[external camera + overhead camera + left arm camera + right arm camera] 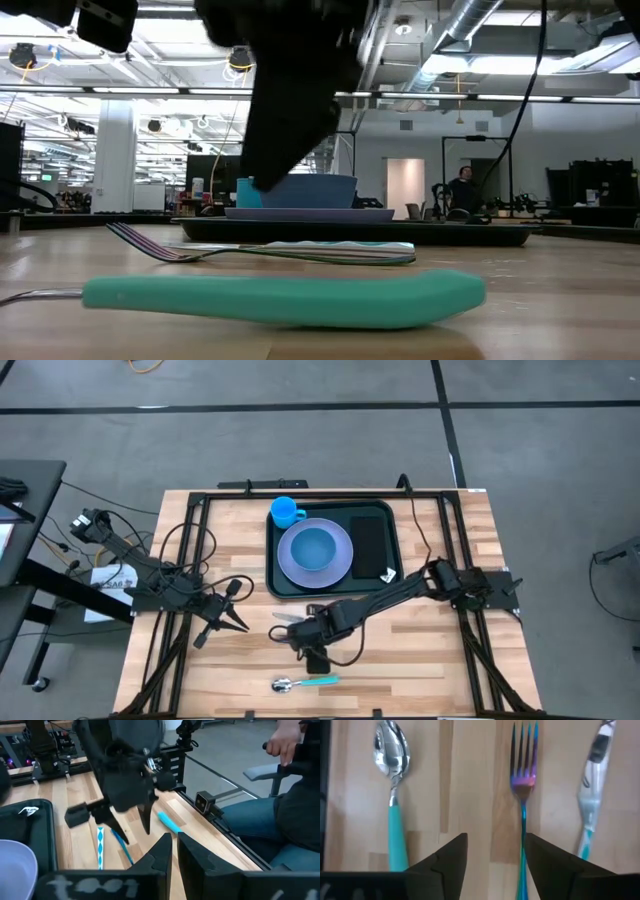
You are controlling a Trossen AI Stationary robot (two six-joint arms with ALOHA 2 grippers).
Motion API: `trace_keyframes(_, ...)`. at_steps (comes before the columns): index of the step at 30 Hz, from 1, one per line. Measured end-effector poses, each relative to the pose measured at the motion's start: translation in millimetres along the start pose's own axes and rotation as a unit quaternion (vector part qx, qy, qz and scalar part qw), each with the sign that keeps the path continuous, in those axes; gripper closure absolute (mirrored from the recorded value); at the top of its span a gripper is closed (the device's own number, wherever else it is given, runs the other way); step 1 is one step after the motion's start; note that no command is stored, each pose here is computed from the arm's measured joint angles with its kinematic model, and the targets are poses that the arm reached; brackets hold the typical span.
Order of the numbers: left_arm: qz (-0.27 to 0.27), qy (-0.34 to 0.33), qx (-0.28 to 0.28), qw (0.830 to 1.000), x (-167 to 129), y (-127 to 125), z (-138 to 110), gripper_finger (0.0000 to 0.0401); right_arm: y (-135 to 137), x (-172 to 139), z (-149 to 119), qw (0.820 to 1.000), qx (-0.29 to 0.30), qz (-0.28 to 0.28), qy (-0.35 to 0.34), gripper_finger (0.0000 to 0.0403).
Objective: Set up tray
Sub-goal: Put the blue fork on the black napkin
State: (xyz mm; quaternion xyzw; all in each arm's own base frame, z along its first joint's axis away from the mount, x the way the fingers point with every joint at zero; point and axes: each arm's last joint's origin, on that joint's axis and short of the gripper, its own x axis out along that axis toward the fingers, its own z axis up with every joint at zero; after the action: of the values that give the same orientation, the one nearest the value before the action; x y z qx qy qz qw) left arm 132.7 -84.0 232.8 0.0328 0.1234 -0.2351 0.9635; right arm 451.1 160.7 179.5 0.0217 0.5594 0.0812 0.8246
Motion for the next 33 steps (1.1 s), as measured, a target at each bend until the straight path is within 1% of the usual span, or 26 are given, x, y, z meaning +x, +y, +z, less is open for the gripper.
trace_keyframes(4,0.0,0.001,-0.005,1.0,0,0,0,0.0386,-2,11,-4,1.0,0.001,-0.003,0.017,0.0218)
trace_keyframes(13,0.0,0.001,-0.008,1.0,0,0,0,0.0386,-4,9,-1,1.0,0.004,-0.001,0.008,0.0238)
trace_keyframes(20,0.0,-0.001,-0.009,1.0,0,0,0,0.0386,-13,9,1,1.0,0.007,-0.022,0.003,0.0237)
trace_keyframes(24,0.0,-0.002,-0.014,1.0,0,0,0,0.0386,-18,8,5,1.0,0.014,-0.023,-0.009,0.0238)
trace_keyframes(29,0.0,-0.001,-0.021,1.0,0,0,0,0.0386,-15,9,6,0.999,0.026,-0.034,-0.022,0.0239)
trace_keyframes(33,0.0,-0.001,-0.022,1.0,0,0,0,0.0386,-7,9,4,0.999,0.023,-0.041,-0.026,0.0237)
